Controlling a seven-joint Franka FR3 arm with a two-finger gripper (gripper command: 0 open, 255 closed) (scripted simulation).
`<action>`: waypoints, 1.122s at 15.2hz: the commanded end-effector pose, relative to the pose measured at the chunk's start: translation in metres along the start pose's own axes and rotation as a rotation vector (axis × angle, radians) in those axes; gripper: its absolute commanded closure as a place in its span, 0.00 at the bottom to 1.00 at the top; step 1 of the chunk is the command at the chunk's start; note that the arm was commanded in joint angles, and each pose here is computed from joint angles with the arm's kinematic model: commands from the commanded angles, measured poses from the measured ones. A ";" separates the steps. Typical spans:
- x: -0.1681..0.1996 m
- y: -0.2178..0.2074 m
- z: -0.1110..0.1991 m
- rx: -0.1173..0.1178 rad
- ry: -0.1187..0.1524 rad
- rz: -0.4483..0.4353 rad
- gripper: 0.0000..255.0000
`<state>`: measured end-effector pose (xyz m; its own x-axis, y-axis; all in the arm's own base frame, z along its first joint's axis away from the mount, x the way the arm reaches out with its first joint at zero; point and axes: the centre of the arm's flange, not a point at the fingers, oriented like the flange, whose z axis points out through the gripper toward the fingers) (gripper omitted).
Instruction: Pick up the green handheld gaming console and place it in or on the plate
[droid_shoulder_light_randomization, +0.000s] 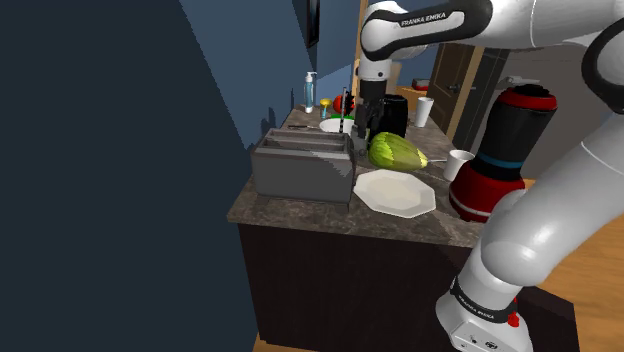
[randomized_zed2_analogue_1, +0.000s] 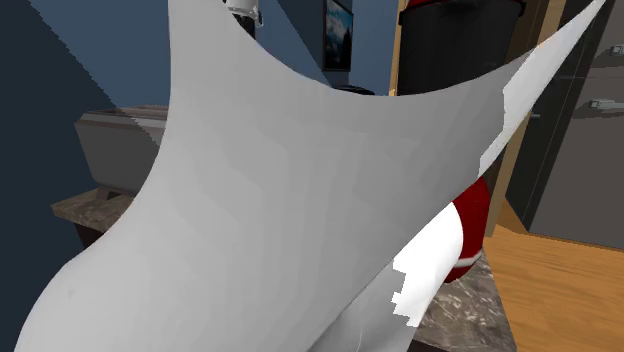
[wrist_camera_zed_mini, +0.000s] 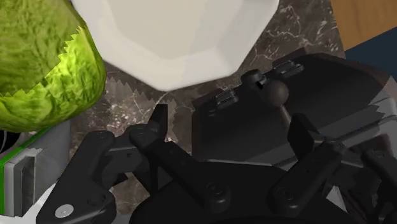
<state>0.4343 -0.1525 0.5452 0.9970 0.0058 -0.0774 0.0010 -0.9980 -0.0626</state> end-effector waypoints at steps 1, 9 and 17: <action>0.015 0.027 0.006 -0.005 -0.010 0.008 0.00; 0.068 0.118 0.022 -0.020 -0.048 0.043 0.00; 0.117 0.211 0.040 -0.035 -0.086 0.077 0.00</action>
<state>0.5440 -0.3490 0.4862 0.9850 -0.0637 -0.1604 -0.0680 -0.9975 -0.0211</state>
